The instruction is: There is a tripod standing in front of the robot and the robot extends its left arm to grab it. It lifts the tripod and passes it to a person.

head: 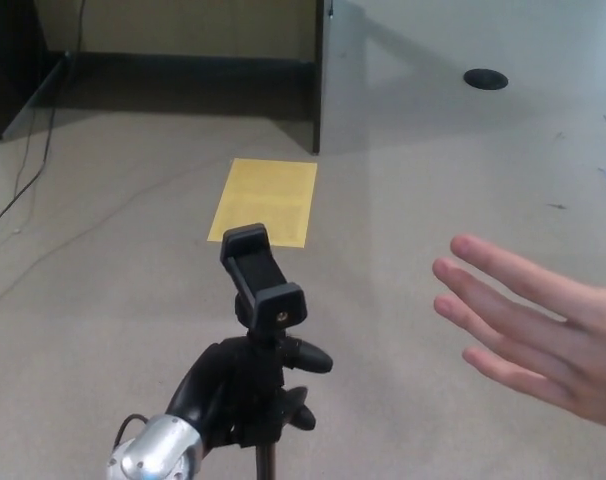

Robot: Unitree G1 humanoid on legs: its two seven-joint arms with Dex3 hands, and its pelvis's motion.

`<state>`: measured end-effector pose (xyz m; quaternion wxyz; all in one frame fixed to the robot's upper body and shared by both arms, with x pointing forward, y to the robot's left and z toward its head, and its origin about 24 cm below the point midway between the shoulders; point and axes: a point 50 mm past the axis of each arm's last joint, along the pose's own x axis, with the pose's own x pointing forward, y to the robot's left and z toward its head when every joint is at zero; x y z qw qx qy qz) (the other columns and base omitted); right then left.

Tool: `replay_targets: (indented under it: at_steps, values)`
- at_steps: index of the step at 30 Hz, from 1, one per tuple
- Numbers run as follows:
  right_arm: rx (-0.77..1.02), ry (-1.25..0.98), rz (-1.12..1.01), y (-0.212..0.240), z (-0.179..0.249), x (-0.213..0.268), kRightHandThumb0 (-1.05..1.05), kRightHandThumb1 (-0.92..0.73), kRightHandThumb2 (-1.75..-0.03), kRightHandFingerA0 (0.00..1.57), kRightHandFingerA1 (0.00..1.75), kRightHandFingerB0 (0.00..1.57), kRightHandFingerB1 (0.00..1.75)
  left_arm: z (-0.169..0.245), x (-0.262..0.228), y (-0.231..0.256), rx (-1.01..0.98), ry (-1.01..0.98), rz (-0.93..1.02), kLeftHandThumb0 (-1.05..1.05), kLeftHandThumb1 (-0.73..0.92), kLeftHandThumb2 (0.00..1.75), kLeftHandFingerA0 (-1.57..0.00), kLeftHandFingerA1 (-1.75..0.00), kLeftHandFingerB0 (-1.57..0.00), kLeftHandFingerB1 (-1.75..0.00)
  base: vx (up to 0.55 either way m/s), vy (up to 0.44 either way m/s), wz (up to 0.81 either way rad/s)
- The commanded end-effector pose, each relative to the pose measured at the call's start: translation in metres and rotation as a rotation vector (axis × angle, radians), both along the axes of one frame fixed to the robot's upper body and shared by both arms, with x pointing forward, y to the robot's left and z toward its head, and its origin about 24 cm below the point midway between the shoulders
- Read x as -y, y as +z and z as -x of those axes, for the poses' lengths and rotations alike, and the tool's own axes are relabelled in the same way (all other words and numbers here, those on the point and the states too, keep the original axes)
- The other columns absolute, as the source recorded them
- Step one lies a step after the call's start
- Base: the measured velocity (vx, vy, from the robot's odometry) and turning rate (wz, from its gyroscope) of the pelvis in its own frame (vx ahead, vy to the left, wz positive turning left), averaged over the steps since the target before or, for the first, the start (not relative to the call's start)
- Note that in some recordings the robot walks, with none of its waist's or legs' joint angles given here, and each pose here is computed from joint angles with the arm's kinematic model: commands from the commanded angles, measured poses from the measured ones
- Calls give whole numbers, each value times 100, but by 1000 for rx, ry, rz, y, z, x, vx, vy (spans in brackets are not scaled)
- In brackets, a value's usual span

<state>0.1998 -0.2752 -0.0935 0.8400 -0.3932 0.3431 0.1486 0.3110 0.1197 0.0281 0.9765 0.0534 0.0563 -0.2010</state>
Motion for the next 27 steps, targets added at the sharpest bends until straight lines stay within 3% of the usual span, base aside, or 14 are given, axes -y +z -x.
replay_targets:
  at_steps: [1,2,9,10,11,12,13,17,22,27]
  values:
    - [-22,-8,16,1,0,6,-41,-74,-62,63,43,45,36,-8,4,36,142,-5,62,-14,86,65,-89,-109,-79,-81,0,0,0]
    - [-22,-8,16,1,1,6,-41,-73,-61,64,44,45,36,-9,6,45,169,-10,62,-3,87,65,-91,-112,-79,-84,0,0,0]
    - [-40,-15,21,0,8,11,-42,-73,-61,62,43,45,36,-9,26,106,365,-99,109,-7,82,67,-99,-108,-84,-82,0,0,0]
    - [-44,-22,15,-1,9,11,-43,-71,-62,61,41,44,35,-8,28,113,389,-116,108,-10,82,66,-101,-107,-85,-82,0,0,0]
    - [-46,-27,11,-2,9,10,-41,-72,-62,62,42,43,35,-7,30,121,410,-132,103,-26,79,64,-109,-94,-91,-70,0,0,0]
    - [-46,-30,8,-2,9,10,-41,-72,-62,62,42,43,35,-7,33,129,430,-146,96,-26,79,64,-109,-94,-91,-70,0,0,0]
    - [-49,-19,16,-2,9,11,-41,-74,-62,62,44,44,36,-6,40,149,486,-205,97,-14,80,68,-106,-102,-87,-81,0,0,0]
    - [-52,-17,30,0,9,15,-41,-74,-62,64,44,45,36,-4,53,188,553,-259,107,-18,79,64,-109,-101,-91,-75,0,0,0]
    - [-63,-22,13,-1,12,15,-40,-72,-62,63,42,43,35,6,78,252,694,-328,121,-17,77,68,-108,-103,-89,-84,0,0,0]
    - [-77,-13,23,-4,16,13,-41,-74,-62,63,44,43,35,14,99,282,710,-383,167,-12,75,68,-102,-104,-91,-81,0,0,0]
